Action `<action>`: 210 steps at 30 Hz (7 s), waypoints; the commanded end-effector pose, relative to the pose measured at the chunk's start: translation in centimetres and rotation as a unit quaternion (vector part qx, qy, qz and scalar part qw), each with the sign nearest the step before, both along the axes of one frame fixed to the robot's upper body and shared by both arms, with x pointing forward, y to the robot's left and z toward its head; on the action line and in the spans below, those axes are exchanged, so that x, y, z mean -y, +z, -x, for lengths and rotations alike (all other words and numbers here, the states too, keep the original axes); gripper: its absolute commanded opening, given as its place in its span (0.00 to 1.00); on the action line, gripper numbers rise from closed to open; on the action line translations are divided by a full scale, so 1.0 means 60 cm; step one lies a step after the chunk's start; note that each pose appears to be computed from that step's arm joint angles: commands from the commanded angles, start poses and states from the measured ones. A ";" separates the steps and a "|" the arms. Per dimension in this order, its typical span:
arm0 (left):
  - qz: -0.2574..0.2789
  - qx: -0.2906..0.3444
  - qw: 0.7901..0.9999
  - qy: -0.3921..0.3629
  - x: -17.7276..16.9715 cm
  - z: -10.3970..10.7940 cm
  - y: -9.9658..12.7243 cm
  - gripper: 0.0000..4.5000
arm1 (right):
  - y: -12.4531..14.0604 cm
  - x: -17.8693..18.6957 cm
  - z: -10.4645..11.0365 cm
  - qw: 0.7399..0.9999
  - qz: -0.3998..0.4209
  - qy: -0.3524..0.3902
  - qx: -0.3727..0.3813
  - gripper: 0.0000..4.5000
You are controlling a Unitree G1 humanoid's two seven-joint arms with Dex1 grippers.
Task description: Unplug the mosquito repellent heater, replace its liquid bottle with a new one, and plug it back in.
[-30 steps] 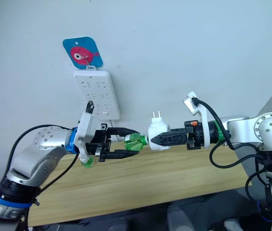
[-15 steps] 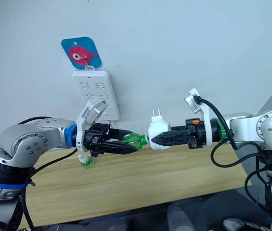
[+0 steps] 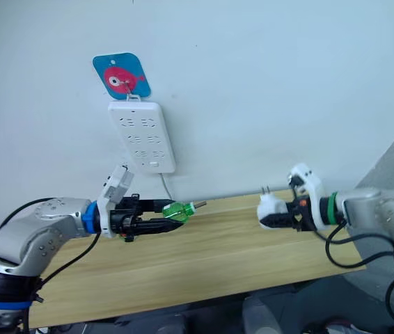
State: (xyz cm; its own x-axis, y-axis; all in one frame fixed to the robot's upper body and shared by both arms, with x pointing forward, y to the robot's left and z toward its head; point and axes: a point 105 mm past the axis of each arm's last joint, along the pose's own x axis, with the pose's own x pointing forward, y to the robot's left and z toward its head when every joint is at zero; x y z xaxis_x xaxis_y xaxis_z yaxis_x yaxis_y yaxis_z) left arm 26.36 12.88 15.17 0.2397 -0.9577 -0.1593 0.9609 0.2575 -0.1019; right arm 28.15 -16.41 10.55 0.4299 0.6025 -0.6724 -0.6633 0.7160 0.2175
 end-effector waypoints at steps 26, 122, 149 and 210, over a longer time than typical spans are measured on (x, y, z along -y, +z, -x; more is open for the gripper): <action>-0.001 0.114 0.993 0.007 0.063 0.046 -0.022 0.51 | -0.159 0.100 -0.065 0.964 0.230 -0.114 -0.076 0.83; -0.058 0.102 0.990 0.074 -0.017 0.018 -0.058 1.00 | 0.050 -0.147 -0.056 0.943 -0.114 -0.096 0.297 0.18; -0.037 0.099 0.985 0.136 -0.011 0.033 -0.010 1.00 | -0.143 -0.097 -0.157 0.938 -0.011 -0.204 0.279 0.18; -0.171 0.007 0.900 0.400 -0.304 -0.025 -0.185 1.00 | 0.097 -0.208 0.084 0.906 -0.049 0.290 0.304 1.00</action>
